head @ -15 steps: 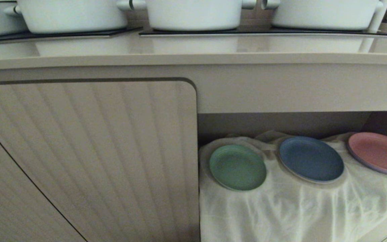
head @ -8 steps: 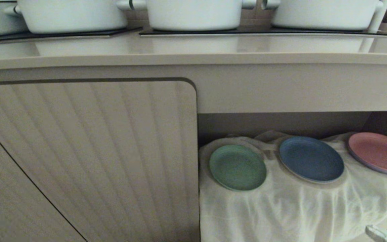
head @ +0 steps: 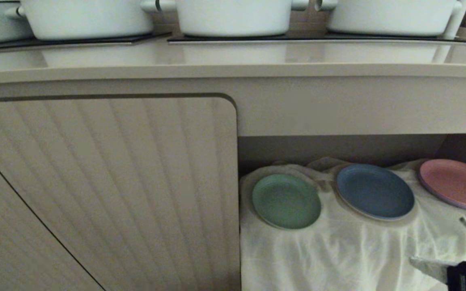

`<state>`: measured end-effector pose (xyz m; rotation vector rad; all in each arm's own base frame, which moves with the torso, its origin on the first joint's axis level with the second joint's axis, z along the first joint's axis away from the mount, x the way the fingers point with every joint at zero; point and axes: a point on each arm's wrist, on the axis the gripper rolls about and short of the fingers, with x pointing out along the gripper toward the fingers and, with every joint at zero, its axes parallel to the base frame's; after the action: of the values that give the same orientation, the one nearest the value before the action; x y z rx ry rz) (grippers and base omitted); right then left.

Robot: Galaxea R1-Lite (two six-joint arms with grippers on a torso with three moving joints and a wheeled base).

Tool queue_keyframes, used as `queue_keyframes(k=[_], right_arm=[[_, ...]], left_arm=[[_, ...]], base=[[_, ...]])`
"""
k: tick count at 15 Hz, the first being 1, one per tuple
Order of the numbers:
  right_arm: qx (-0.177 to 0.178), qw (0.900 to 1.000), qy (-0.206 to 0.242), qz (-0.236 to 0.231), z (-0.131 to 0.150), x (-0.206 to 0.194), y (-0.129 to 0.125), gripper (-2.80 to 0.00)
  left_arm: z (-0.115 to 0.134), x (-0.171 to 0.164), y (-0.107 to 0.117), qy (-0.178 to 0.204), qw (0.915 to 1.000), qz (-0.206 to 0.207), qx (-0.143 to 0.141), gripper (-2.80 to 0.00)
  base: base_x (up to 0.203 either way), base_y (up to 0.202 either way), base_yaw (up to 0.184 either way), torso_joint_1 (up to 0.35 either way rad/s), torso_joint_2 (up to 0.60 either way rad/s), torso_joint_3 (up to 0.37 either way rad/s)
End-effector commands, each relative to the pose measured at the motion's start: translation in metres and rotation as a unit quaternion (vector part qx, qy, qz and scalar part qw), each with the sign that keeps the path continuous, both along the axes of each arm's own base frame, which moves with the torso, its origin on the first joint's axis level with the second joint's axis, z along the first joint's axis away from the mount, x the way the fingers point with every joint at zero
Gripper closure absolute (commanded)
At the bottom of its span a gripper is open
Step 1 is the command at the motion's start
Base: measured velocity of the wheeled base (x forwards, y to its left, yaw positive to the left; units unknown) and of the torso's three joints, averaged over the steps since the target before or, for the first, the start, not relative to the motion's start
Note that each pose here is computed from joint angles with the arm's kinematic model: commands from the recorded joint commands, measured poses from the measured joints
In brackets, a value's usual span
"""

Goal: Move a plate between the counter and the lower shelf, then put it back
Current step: Pick up the plate in the cupboard

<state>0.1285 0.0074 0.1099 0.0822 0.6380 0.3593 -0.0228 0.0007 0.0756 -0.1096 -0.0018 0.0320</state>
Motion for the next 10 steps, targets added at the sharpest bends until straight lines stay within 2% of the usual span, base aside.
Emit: queue_keyframes(k=[1, 3, 10], right_arm=[[0.009, 0.999, 0.037, -0.004, -0.006, 0.017, 0.000, 0.00], [0.023, 0.998, 0.056, -0.012, -0.007, 0.028, 0.002, 0.00], [0.028, 0.993, 0.115, -0.003, -0.019, 0.054, 0.009, 0.00]], left_arm=[[0.000, 0.000, 0.000, 0.000, 1.0000, -0.001, 0.000, 0.00], [0.000, 0.000, 0.000, 0.000, 1.0000, -0.001, 0.000, 0.00], [0.000, 0.000, 0.000, 0.001, 1.0000, -0.001, 0.000, 0.00]], base=[[0.000, 0.000, 0.000, 0.000, 0.00, 0.000], [0.000, 0.000, 0.000, 0.000, 0.00, 0.000], [0.000, 0.000, 0.000, 0.000, 0.00, 0.000]])
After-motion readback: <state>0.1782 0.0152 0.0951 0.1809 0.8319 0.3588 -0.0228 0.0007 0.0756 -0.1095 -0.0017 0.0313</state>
